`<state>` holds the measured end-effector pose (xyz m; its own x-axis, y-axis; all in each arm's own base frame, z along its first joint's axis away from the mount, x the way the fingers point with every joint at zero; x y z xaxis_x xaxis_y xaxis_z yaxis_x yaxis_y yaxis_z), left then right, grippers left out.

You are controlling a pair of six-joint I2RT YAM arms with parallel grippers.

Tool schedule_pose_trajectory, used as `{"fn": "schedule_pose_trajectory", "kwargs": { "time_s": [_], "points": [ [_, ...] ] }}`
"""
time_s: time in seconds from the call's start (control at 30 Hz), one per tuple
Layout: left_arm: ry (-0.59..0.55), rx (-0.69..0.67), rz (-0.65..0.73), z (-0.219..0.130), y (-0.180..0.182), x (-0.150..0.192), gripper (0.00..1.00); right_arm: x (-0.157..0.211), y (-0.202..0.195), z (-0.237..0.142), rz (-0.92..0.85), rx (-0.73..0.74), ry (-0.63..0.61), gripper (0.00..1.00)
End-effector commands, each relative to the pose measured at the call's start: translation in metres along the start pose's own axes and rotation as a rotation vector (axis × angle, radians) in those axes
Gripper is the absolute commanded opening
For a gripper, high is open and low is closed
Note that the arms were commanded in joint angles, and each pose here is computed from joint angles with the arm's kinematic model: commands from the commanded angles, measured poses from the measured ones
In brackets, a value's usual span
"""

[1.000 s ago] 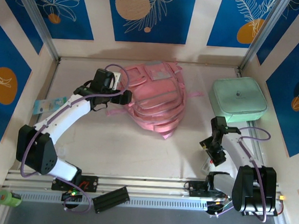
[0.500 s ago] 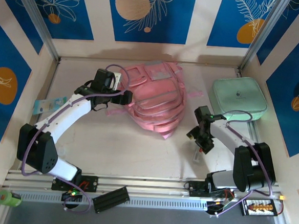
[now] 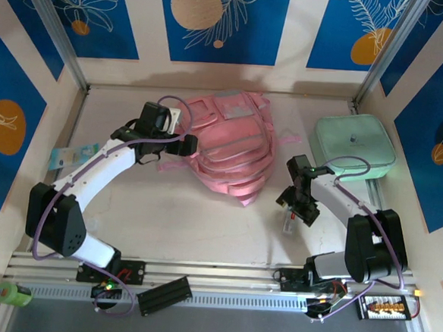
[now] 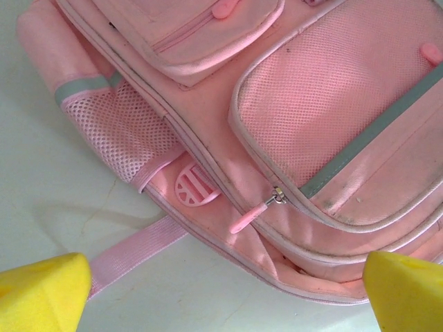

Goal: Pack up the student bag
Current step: Pick up the loose stationery from the middle-right of the table.

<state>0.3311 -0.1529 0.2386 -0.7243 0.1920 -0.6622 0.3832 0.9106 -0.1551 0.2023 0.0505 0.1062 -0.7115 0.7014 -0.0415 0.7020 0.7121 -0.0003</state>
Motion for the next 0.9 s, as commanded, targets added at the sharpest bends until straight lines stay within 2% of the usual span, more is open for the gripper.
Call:
{"fn": "schedule_pose_trajectory", "kwargs": {
  "time_s": [0.0,0.13,0.37,0.63,0.87],
  "points": [
    [-0.007,0.030,0.006,0.000,0.000,-0.007,1.00,0.014,0.000,0.009,-0.088,-0.025,0.100,0.82],
    [0.008,0.065,0.019,-0.001,-0.004,-0.008,1.00,0.016,0.004,0.017,-0.100,-0.028,0.138,0.78],
    [0.079,0.138,0.087,-0.003,-0.023,-0.012,1.00,0.018,0.013,0.023,-0.133,-0.025,0.149,0.61],
    [-0.010,0.117,0.282,0.001,-0.055,-0.024,1.00,0.016,0.012,0.025,-0.112,-0.013,0.126,0.42],
    [-0.007,0.320,0.426,0.025,-0.095,-0.036,1.00,0.011,0.015,0.005,-0.092,-0.120,0.078,0.42]
  ]
}}
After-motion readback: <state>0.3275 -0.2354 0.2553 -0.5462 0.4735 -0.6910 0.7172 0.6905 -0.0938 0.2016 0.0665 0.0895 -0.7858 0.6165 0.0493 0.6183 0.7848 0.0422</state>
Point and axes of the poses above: each hand's point on the last joint's axis, 136 mm out from that joint toward the fingers, its own z axis out along the fingers, its own y axis along the line the jaws close on, x = y × z, the point moved 7 cm from there along -z, back along the fingers, and after that the axes turned 7 degrees about z, right-handed, at the moved point
